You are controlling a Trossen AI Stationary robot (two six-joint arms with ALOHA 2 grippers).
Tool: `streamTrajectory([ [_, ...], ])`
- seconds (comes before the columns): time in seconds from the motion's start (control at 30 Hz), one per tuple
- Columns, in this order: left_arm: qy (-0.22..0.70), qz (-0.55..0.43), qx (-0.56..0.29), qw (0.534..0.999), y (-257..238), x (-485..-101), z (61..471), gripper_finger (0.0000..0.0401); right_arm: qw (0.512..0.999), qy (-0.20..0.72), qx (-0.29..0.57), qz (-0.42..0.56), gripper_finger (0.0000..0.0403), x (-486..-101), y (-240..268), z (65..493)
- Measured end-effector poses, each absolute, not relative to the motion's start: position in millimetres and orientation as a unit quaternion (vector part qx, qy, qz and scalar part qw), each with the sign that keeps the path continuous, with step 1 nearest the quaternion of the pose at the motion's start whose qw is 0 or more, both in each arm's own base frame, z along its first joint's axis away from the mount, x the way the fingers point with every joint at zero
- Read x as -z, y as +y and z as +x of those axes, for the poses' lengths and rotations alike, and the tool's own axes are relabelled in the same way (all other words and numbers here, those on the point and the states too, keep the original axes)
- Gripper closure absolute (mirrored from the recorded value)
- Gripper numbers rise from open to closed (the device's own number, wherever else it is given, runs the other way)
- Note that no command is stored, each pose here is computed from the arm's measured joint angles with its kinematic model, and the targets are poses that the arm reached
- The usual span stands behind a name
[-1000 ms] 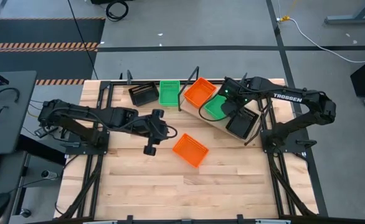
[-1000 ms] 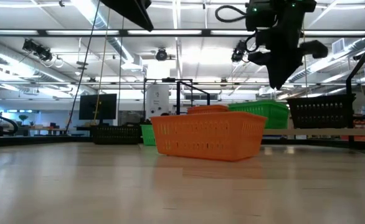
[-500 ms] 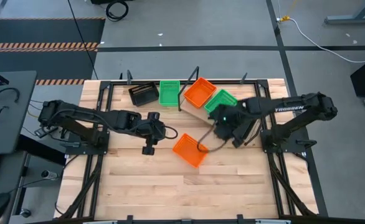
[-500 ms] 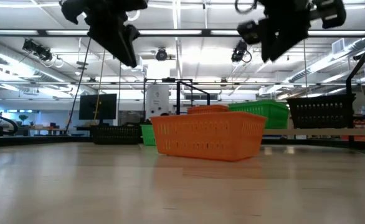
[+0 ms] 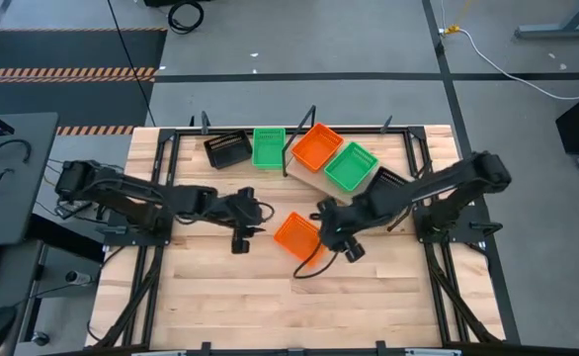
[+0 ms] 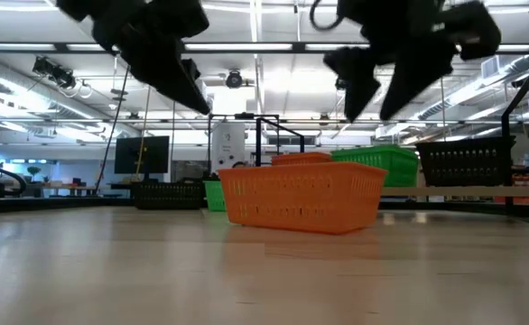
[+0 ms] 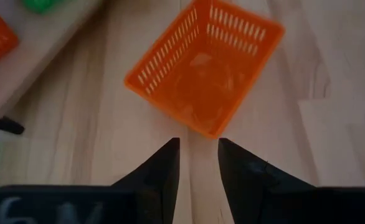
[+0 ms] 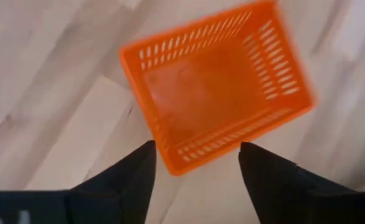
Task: Stack baskets on shelf by color
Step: Stack the orange basket on top of the orange basket on the shelf
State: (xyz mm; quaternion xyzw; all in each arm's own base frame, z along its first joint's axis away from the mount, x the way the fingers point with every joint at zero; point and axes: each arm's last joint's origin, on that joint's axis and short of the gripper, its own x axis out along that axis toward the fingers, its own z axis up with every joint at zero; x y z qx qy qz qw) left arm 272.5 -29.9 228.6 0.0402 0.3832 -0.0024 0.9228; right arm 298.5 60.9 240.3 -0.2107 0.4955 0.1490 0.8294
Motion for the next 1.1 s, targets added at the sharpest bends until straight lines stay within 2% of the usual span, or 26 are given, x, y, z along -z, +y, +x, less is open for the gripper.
streamTrajectory([
  [0.17,0.295,0.012,-0.015,0.955,-18.1,-219.0,244.3,0.0285,0.810,0.531,-0.150,-0.199,0.0157,-216.0,64.4,308.6],
  [0.47,0.117,-0.029,-0.020,0.993,-12.1,-217.3,197.1,0.0285,0.799,0.518,-0.213,-0.219,0.0170,-209.9,80.7,317.8],
  [0.77,0.101,-0.036,-0.021,0.994,-12.5,-197.1,190.4,0.0285,0.780,0.550,-0.212,-0.212,0.0194,-182.1,87.7,326.3],
  [1.0,0.085,-0.034,-0.060,0.994,-9.9,-199.8,190.7,0.0285,0.767,0.574,-0.188,-0.214,0.0224,-163.8,82.1,332.5],
  [1.1,0.050,-0.034,-0.060,0.996,-9.6,-206.6,191.7,0.0285,0.759,0.583,-0.188,-0.221,0.0235,-159.0,82.3,332.1],
])
